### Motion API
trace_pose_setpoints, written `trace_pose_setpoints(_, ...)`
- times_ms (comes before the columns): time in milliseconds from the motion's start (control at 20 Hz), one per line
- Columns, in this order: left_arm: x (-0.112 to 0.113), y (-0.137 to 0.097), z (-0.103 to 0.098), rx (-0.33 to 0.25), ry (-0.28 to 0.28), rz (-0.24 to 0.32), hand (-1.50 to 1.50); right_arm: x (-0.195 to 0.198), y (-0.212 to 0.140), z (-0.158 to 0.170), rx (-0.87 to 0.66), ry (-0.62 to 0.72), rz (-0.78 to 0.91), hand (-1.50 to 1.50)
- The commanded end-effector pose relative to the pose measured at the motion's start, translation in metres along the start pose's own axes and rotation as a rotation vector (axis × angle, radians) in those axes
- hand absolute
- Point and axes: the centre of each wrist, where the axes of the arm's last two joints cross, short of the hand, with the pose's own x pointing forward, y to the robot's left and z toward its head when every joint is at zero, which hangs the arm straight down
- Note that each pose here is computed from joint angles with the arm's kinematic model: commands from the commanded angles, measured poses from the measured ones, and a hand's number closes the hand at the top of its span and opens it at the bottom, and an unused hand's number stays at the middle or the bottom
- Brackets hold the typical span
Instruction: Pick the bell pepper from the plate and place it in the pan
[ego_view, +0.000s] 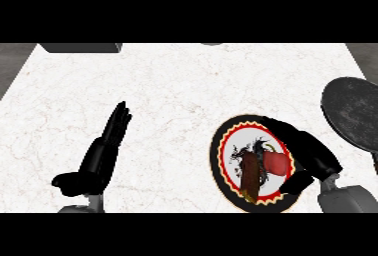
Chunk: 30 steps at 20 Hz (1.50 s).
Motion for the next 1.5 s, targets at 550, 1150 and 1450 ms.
trace_pose_setpoints(550,-0.001,0.008,0.007,-0.007,-0.002,-0.002,0.0,-0.021,0.031,-0.025,0.097,-0.033,0.187,1.5)
trace_pose_setpoints(1150,0.004,0.005,-0.004,-0.01,0.004,0.013,0.0,0.001,0.017,-0.053,-0.163,0.27,0.049,1.5)
trace_pose_setpoints(1450,-0.005,0.005,-0.007,-0.005,0.005,-0.004,0.0,0.042,-0.01,-0.083,-0.379,0.661,-0.047,1.5)
